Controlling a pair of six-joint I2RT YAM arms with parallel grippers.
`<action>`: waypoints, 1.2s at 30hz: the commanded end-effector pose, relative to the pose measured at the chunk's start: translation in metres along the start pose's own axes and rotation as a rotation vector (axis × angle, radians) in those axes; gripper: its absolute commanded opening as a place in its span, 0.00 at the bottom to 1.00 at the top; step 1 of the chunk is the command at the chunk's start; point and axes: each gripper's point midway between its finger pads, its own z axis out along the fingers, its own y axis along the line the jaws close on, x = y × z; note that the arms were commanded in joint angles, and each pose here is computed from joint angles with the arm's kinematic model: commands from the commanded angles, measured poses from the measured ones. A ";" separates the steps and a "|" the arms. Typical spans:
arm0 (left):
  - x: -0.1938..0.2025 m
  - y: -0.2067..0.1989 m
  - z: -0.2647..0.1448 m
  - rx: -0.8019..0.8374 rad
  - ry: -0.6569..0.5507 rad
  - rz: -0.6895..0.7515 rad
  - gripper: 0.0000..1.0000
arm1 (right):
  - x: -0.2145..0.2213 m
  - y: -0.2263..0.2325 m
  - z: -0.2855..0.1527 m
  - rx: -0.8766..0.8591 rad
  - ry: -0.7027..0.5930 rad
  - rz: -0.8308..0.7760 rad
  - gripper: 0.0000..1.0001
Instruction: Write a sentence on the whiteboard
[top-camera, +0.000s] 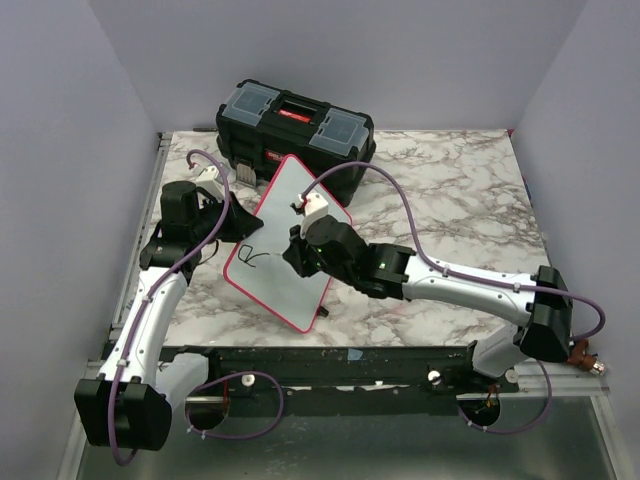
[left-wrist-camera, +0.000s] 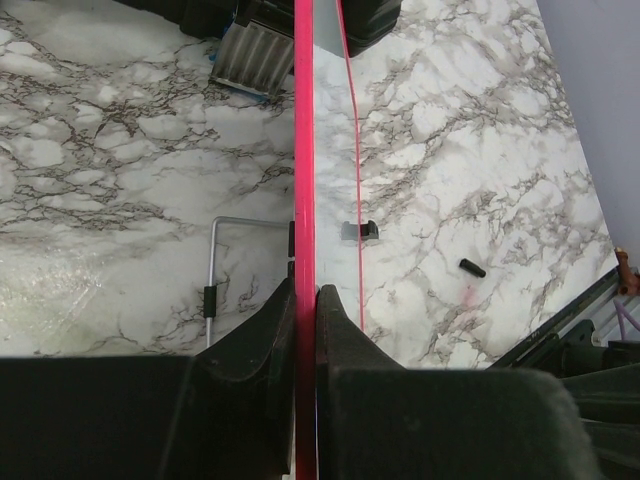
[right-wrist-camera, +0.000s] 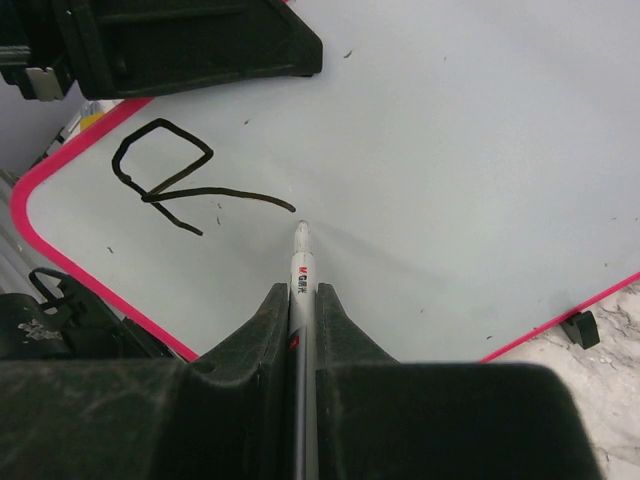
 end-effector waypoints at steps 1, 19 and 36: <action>0.005 0.008 0.000 -0.030 0.005 0.087 0.00 | -0.018 -0.004 -0.013 -0.005 -0.066 0.015 0.01; 0.005 0.005 0.000 -0.017 0.004 0.093 0.00 | -0.044 0.015 0.007 -0.070 -0.104 0.017 0.01; 0.005 0.002 0.001 -0.004 0.007 0.095 0.00 | -0.050 0.022 0.022 -0.101 -0.094 0.011 0.01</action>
